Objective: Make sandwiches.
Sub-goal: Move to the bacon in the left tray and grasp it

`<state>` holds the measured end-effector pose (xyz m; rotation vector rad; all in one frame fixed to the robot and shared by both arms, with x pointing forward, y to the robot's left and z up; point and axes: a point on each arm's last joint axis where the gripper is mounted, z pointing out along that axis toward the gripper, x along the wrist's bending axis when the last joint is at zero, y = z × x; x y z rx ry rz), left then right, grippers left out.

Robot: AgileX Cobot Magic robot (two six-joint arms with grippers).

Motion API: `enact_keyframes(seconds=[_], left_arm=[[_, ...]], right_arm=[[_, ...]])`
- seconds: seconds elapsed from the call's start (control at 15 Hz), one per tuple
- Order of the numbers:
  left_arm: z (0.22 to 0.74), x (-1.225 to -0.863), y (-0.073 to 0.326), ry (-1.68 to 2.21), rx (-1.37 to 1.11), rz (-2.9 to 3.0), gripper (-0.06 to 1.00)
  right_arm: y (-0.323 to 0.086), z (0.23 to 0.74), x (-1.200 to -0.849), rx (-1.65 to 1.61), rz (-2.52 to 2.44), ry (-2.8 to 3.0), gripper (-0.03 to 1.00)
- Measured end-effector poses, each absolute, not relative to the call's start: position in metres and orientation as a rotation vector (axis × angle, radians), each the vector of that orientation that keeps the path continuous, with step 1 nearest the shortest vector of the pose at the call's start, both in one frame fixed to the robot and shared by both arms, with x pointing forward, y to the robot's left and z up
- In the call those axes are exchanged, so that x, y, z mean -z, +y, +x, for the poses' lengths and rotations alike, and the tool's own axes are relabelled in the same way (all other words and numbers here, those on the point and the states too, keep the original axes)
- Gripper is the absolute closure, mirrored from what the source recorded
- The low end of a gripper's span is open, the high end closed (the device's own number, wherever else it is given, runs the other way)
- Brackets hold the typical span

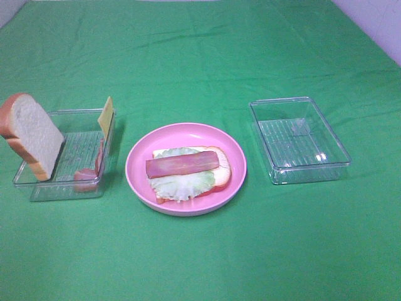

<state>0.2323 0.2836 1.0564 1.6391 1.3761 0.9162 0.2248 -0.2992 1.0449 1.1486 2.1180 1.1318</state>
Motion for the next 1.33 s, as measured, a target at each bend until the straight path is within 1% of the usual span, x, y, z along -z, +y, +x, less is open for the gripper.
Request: enact_keyframes(seconds=[0.47, 0.53, 0.6, 0.73, 0.8, 0.87, 0.93, 1.13, 1.2, 1.27, 1.33], left_arm=[[0.241, -1.062, 0.283, 1.415, -0.856, 1.580, 0.21], [0.252, -1.069, 0.284, 1.444, -0.843, 1.535, 0.21], [0.274, -1.071, 0.286, 1.518, -0.772, 1.560, 0.21], [0.274, -1.071, 0.286, 1.518, -0.772, 1.560, 0.21], [0.305, -1.067, 0.286, 1.617, -0.636, 1.604, 0.21], [0.324, -1.067, 0.287, 1.664, -0.566, 1.618, 0.21], [0.338, -1.067, 0.287, 1.687, -0.532, 1.637, 0.21], [0.413, -1.063, 0.291, 1.774, -0.382, 1.750, 0.21], [0.413, -1.063, 0.291, 1.774, -0.382, 1.750, 0.21], [0.427, -1.062, 0.289, 1.776, -0.345, 1.768, 0.21], [0.452, -1.058, 0.279, 1.752, -0.283, 1.813, 0.21]], right_arm=[[-0.299, 0.225, -1.045, -1.131, 1.148, 2.118, 0.28], [-0.299, 0.225, -1.045, -1.131, 1.148, 2.118, 0.28], [-0.299, 0.225, -1.045, -1.131, 1.148, 2.118, 0.28], [-0.299, 0.225, -1.045, -1.131, 1.148, 2.118, 0.28], [-0.299, 0.225, -1.045, -1.131, 1.148, 2.118, 0.28], [-0.299, 0.225, -1.045, -1.131, 1.148, 2.118, 0.28], [-0.299, 0.225, -1.045, -1.131, 1.148, 2.118, 0.28], [-0.299, 0.225, -1.045, -1.127, 1.137, 2.121, 0.28], [-0.299, 0.225, -1.045, -1.127, 1.137, 2.121, 0.28], [-0.299, 0.225, -1.045, -1.125, 1.131, 2.123, 0.28], [-0.299, 0.225, -1.045, -1.124, 1.129, 2.124, 0.28]])
